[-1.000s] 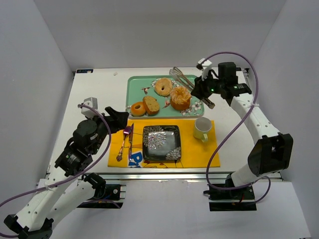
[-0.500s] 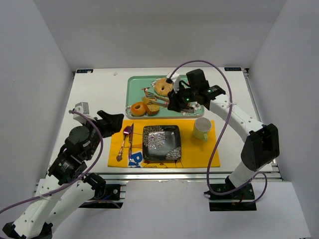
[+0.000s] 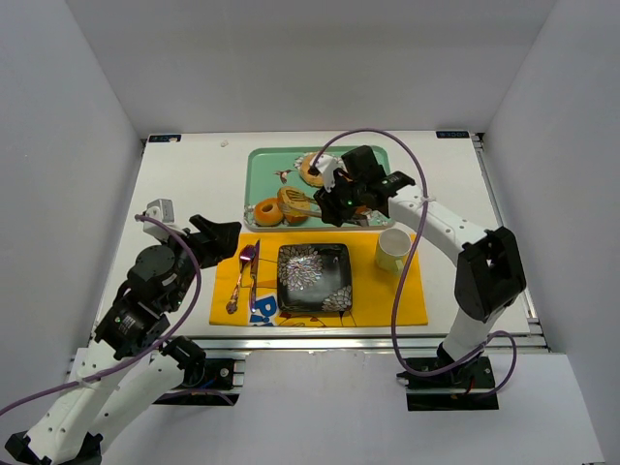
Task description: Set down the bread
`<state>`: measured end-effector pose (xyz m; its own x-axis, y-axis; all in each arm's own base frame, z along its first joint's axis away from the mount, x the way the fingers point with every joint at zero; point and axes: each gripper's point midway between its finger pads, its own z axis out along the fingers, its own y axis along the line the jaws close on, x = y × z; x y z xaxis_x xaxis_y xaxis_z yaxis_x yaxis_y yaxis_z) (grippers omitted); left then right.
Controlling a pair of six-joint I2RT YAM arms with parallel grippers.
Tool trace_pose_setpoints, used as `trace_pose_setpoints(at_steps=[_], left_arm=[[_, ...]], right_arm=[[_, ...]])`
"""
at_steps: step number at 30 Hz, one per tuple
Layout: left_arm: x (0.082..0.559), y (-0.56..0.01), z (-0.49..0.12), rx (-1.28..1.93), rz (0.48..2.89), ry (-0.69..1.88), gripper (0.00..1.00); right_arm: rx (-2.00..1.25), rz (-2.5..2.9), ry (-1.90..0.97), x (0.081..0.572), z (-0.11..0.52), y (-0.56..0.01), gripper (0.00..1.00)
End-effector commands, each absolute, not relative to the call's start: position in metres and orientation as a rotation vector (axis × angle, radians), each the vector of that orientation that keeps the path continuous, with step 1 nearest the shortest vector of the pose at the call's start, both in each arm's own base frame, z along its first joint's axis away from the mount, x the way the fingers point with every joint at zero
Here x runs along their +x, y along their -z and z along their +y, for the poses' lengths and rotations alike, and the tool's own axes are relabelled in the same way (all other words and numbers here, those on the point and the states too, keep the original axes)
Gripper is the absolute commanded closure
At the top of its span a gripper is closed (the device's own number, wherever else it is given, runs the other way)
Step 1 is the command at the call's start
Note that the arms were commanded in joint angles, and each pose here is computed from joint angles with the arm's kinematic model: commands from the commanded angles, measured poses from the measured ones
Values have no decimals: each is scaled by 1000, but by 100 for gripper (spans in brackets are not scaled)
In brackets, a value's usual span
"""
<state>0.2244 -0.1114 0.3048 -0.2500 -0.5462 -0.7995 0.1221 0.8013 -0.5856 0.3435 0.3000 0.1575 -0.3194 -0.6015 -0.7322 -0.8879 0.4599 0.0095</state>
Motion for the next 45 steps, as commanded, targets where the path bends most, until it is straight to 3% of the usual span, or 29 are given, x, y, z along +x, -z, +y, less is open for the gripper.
trace_pose_setpoints(at_steps=[1,13,19,22,25,29,39,45], left_arm=[[225,-302,-114,-333,1725,658,15],[227,-298,-113,-336,1726,646,15],[227,-298,-112,-340,1722,642,14],[228,-298,-112,-337,1720,640,14],[229,-299,-112,-335,1720,634,14],[230,-302,-113,-331,1713,637,14],[229,-307,-114,-318,1711,640,14],[225,-309,-109,-323,1708,629,14]], right_arm=[[-1233,1978,-487,356,307,-162,49],[-1236,2036,-451,356,307,-135,48],[-1233,2060,-410,357,301,-127,52],[-1237,2063,-419,355,301,-127,58],[-1235,2054,-427,353,301,-133,74],[-1226,2027,-451,346,300,-151,88],[-1218,1912,-574,299,286,-207,92],[-1398,1921,-648,228,252,-176,94]])
